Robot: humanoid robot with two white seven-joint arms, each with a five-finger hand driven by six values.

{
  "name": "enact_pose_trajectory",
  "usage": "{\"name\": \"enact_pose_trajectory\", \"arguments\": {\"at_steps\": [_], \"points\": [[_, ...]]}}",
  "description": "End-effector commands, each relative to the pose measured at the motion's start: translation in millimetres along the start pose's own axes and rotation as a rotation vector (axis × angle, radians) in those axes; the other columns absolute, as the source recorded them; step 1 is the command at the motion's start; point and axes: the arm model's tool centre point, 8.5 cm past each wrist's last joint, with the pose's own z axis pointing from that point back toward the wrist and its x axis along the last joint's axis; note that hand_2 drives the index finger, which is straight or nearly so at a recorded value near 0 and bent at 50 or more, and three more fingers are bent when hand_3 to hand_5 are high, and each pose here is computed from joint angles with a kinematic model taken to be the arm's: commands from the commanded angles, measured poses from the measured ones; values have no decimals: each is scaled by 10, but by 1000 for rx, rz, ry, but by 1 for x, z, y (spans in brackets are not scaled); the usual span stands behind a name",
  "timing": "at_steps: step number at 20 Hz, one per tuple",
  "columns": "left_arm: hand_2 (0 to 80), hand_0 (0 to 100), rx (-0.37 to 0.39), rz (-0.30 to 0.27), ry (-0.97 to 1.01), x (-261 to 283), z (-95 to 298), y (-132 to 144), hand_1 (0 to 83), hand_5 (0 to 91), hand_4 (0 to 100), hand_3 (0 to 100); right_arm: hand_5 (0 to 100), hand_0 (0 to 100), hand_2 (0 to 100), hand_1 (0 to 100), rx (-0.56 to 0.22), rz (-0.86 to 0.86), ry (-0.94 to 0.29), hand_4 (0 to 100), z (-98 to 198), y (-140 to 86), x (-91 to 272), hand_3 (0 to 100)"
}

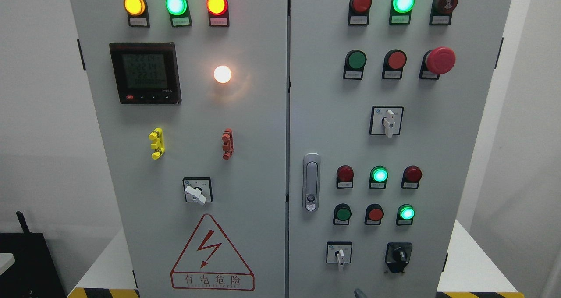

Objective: Release door handle

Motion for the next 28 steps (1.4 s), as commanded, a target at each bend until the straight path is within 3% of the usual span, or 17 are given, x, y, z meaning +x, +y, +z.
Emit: {"name": "enact_pose_trajectory", "arguments": {"at_steps": [1, 10, 14, 21, 23, 28], "points": [[0, 120, -2, 2, 0, -9, 1, 0, 389, 0, 0, 0, 622, 417, 0, 168, 37, 207, -36, 548, -4, 10, -11, 681], [0, 120, -2, 2, 0, -9, 1, 0, 389, 0, 0, 0, 642, 406, 0, 201, 20, 420, -41, 569, -32, 10, -24, 713], [0, 120, -2, 2, 0, -9, 1, 0, 389, 0, 0, 0, 643, 395, 0, 204, 44, 507, 20, 573, -40, 13, -34, 715], [0, 120, -2, 2, 0, -9, 1, 0, 389, 0, 0, 0, 644, 372, 0, 193, 15, 514, -1, 564, -54, 13, -25, 686], [0, 120, -2, 2, 0, -9, 1, 0, 389, 0, 0, 0, 669, 367, 0, 192, 7, 512, -16, 572, -58, 13, -21, 682], [0, 120, -2, 2, 0, -9, 1, 0, 389, 0, 0, 0, 873, 354, 0, 190, -21, 498, -60, 679, -74, 14, -7, 698]]}}
